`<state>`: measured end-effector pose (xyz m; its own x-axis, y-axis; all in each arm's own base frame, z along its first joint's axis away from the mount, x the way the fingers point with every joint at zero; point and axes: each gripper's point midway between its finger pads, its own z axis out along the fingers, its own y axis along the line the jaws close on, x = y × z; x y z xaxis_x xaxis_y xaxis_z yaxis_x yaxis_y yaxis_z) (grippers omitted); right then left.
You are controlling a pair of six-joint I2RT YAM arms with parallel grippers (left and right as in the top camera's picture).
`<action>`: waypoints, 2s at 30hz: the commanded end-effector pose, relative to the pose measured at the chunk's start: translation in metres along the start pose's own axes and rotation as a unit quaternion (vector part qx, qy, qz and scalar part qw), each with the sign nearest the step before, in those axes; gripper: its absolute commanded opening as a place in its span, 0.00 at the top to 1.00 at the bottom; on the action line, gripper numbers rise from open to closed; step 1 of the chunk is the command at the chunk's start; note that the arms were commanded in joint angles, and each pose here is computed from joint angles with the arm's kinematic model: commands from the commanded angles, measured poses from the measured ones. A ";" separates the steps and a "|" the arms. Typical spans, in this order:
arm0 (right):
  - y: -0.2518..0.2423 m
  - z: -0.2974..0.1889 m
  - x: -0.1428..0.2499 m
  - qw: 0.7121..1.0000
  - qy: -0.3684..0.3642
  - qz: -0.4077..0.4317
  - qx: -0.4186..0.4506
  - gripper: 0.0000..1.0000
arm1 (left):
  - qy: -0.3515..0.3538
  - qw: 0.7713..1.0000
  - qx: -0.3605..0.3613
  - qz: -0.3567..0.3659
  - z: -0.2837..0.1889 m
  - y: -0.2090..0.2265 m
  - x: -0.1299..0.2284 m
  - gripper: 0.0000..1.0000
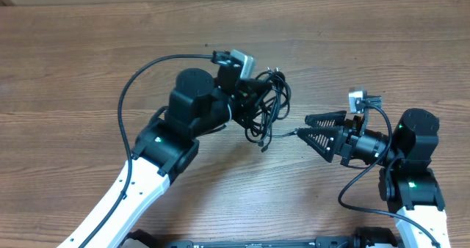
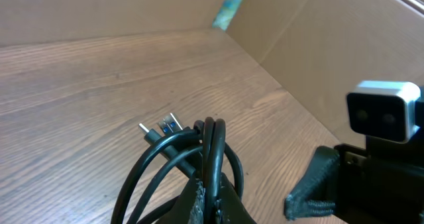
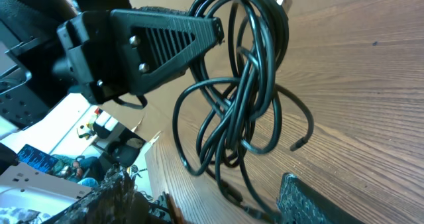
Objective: Untangle cables
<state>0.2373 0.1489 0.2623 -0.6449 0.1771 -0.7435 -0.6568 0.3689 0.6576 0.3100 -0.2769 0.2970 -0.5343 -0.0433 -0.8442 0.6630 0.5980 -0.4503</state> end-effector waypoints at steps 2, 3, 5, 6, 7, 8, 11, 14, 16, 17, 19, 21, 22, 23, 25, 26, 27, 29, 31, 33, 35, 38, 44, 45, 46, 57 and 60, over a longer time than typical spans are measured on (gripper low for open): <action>0.005 -0.001 -0.007 1.000 -0.003 -0.009 -0.006 0.32 | -0.016 0.999 0.012 0.029 0.001 -0.023 -0.009 0.96; 0.004 -0.001 -0.007 1.000 -0.002 -0.009 -0.006 0.32 | -0.018 0.999 0.017 0.032 0.002 -0.028 -0.009 0.96; 0.001 0.000 -0.006 1.000 0.000 -0.008 -0.004 0.32 | -0.021 0.999 0.027 0.037 0.005 -0.036 -0.009 0.96; -0.001 0.001 -0.006 1.000 0.000 -0.006 -0.003 0.32 | -0.023 0.999 0.030 0.038 0.006 -0.038 -0.009 0.96; -0.004 0.002 -0.005 1.000 0.003 0.002 -0.002 0.32 | -0.025 0.998 0.036 0.041 0.007 -0.042 -0.010 0.96; -0.006 0.002 -0.005 1.000 0.004 0.006 -0.001 0.32 | -0.025 0.998 0.037 0.042 0.007 -0.043 -0.009 0.96; -0.011 0.004 -0.003 1.000 0.008 0.016 -0.001 0.32 | -0.027 0.998 0.029 0.041 0.008 -0.040 -0.010 0.96; -0.011 0.005 -0.002 1.000 0.012 0.020 -0.006 0.32 | -0.028 0.998 0.027 0.041 0.008 -0.040 -0.010 0.96; -0.011 0.005 -0.002 1.000 0.012 0.020 -0.006 0.32 | -0.030 0.998 0.022 0.041 0.008 -0.038 -0.011 0.96; -0.011 0.005 -0.002 1.000 0.012 0.019 -0.006 0.33 | -0.032 0.999 0.009 0.040 0.008 -0.033 -0.012 0.96; -0.011 0.005 -0.002 1.000 0.012 0.019 -0.006 0.33 | -0.037 0.998 -0.017 0.037 0.008 -0.024 -0.013 0.96; -0.011 0.005 -0.002 1.000 0.013 0.020 -0.008 0.34 | -0.038 0.998 -0.047 0.034 0.007 -0.013 -0.012 0.96; -0.009 0.005 -0.001 1.000 0.014 0.019 -0.012 0.34 | -0.039 0.997 -0.060 0.032 0.007 -0.009 -0.012 0.96; -0.008 0.005 -0.001 1.000 0.015 0.020 -0.015 0.34 | -0.039 0.997 -0.069 0.027 0.007 -0.005 -0.011 0.96; -0.006 0.004 0.000 0.999 0.018 0.020 -0.022 0.34 | -0.039 0.996 -0.077 0.010 0.008 -0.001 -0.010 0.96; -0.005 0.004 0.000 0.999 0.019 0.020 -0.023 0.34 | -0.037 0.996 -0.076 -0.008 0.011 0.000 -0.008 0.96; -0.005 0.004 0.000 0.999 0.019 0.020 -0.023 0.34 | -0.034 0.996 -0.076 -0.019 0.013 0.000 -0.006 0.96; -0.005 0.004 0.000 0.999 0.019 0.020 -0.023 0.34 | -0.023 0.998 -0.051 -0.021 0.021 -0.011 0.001 0.96; -0.005 0.004 0.000 0.999 0.019 0.020 -0.023 0.34 | -0.025 0.999 -0.026 -0.016 0.025 -0.023 0.000 0.96; -0.006 0.005 0.000 0.999 0.018 0.019 -0.022 0.34 | -0.034 0.999 -0.016 -0.011 0.026 -0.030 -0.003 0.96; -0.006 0.005 0.000 0.999 0.018 0.015 -0.022 0.34 | -0.044 0.999 -0.004 -0.008 0.026 -0.036 -0.009 0.96; -0.006 0.005 0.000 1.000 0.018 0.013 -0.021 0.34 | -0.044 0.999 0.005 -0.008 0.026 -0.040 -0.009 0.96; -0.008 0.005 0.000 1.000 0.016 0.012 -0.016 0.34 | -0.028 0.999 0.032 -0.005 0.028 -0.055 -0.001 0.96; -0.008 0.005 0.000 1.000 0.016 0.012 -0.016 0.34 | -0.028 0.999 0.034 -0.005 0.028 -0.056 0.000 0.96; -0.008 0.005 0.000 1.000 0.016 0.012 -0.016 0.34 | -0.027 0.999 0.035 -0.004 0.028 -0.058 0.000 0.96; -0.010 0.005 -0.001 1.000 0.013 0.012 -0.009 0.35 | -0.012 0.998 0.067 0.002 0.030 -0.080 0.010 0.96; -0.010 0.005 -0.001 1.000 0.013 0.012 -0.009 0.39 | -0.008 0.997 0.075 0.002 0.029 -0.082 0.012 0.96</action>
<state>0.2428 0.1512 0.2469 -0.6989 0.1584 -0.6975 -0.6262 0.3357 0.7037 0.2759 -0.3416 0.2995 -0.5263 -0.0514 -0.8487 0.7033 0.5346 -0.4685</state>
